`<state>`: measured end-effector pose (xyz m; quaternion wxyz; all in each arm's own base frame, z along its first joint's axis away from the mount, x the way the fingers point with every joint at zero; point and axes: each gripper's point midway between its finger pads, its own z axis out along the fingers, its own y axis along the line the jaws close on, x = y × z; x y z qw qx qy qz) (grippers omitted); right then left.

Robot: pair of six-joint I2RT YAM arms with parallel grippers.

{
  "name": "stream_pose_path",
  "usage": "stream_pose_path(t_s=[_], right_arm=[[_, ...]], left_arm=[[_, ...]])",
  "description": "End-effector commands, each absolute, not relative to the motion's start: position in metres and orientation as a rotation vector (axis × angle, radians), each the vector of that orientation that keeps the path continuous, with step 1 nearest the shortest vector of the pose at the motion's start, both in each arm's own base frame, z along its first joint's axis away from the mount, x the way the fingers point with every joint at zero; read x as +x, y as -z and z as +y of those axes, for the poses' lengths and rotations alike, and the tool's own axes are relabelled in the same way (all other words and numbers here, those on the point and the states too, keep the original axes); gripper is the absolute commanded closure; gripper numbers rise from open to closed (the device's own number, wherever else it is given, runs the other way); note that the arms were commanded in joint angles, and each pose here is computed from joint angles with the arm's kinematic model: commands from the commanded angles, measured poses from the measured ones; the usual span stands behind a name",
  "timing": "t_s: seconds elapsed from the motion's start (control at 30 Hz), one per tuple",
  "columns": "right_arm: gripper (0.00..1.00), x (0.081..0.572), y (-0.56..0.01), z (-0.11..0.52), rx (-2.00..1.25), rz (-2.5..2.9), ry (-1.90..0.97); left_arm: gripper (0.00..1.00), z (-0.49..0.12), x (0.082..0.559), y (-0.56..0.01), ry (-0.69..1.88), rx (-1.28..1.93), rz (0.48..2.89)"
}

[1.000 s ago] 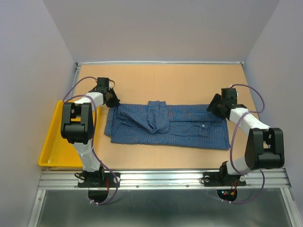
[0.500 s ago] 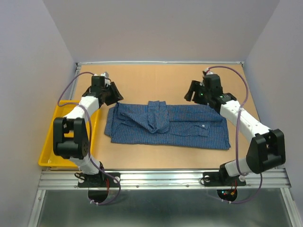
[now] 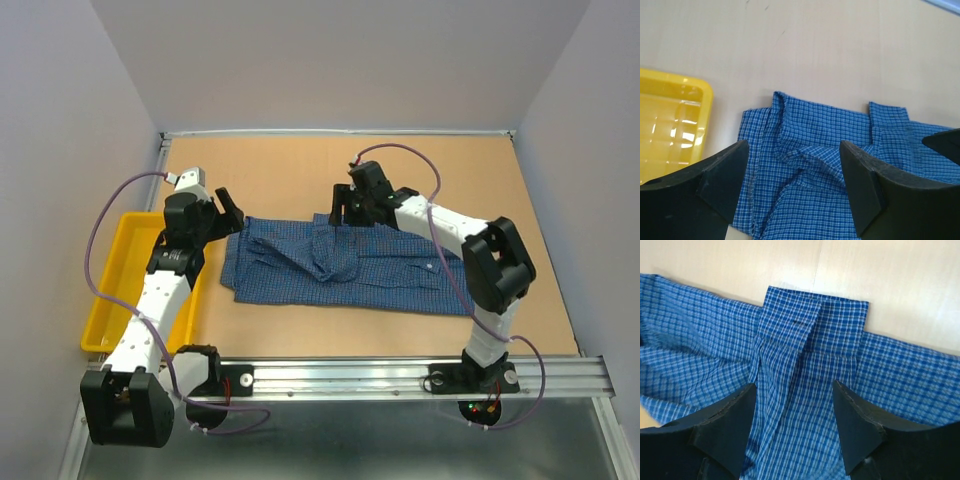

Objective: Fold and stack the long sleeve shirts
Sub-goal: Fold the shirt

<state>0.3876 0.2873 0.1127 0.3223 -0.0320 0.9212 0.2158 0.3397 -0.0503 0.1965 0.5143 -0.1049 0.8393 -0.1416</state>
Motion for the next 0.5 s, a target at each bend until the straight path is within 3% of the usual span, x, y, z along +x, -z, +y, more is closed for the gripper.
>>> stream_pose_path(t_s=[0.0, 0.23, 0.47], right_arm=[[0.33, 0.421, -0.124, 0.307, -0.043, 2.325, -0.55], [0.41, 0.432, -0.106, 0.328, -0.115, 2.322, -0.58], [0.56, 0.421, -0.099, 0.351, -0.181, 2.339, -0.649]], left_arm=[[0.15, -0.038, 0.331, -0.191, 0.265, -0.243, 1.986], [0.15, -0.037, 0.331, -0.194, 0.252, -0.234, 1.959], [0.15, -0.036, 0.334, -0.197, 0.249, -0.236, 1.95]])
